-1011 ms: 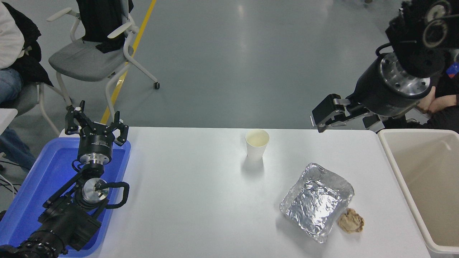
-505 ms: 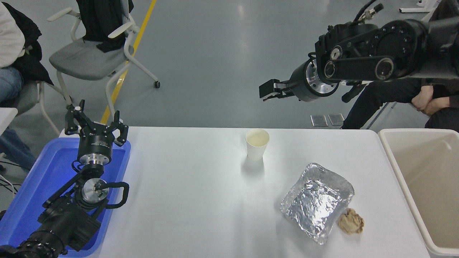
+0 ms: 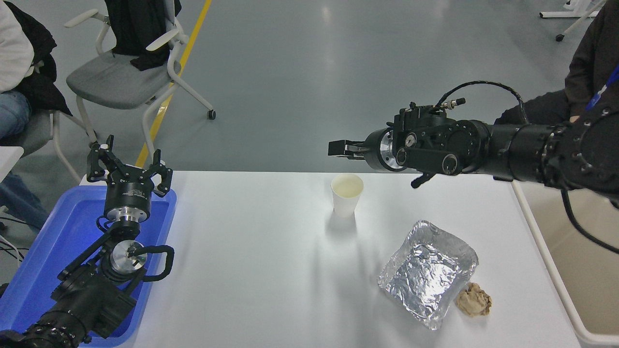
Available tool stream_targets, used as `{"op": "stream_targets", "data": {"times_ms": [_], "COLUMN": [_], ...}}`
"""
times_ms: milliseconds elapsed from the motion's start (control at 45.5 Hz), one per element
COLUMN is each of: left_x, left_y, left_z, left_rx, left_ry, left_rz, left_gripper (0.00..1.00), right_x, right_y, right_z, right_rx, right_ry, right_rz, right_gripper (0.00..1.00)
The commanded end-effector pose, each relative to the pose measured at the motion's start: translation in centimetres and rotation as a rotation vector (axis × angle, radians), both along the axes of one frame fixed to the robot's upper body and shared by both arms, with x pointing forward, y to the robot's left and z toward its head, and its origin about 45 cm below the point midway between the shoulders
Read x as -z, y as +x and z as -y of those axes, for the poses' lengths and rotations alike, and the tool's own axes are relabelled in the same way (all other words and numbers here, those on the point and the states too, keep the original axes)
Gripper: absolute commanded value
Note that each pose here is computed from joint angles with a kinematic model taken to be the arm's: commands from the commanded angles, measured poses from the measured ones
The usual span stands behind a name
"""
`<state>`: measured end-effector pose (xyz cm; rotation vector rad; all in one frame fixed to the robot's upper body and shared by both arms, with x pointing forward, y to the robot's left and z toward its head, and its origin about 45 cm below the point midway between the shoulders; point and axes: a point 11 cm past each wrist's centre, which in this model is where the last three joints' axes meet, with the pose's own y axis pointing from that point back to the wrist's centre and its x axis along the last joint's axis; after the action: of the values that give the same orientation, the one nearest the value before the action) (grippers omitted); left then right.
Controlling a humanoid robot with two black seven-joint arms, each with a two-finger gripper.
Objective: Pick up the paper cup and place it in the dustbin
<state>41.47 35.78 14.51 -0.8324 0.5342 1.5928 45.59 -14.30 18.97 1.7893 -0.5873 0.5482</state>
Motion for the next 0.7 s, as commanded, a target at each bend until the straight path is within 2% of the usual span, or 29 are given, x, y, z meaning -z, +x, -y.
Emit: {"op": "stream_targets", "data": {"times_ms": [0,681], "left_x": [0.0,0.0], "left_y": [0.0,0.0], "left_z": [0.0,0.0], "left_rx": [0.0,0.0], "left_ry": [0.0,0.0], "left_rz": [0.0,0.0], "left_gripper": [0.99,0.99], "right_x": [4.4,7.9], "right_y": [-0.6,-1.7], "right_z": [2.1,3.0], "right_rx": [0.076,0.164], "right_ry": [0.008,0.051], "right_rz": [0.016,0.036], "right_gripper": [1.0,1.0]}}
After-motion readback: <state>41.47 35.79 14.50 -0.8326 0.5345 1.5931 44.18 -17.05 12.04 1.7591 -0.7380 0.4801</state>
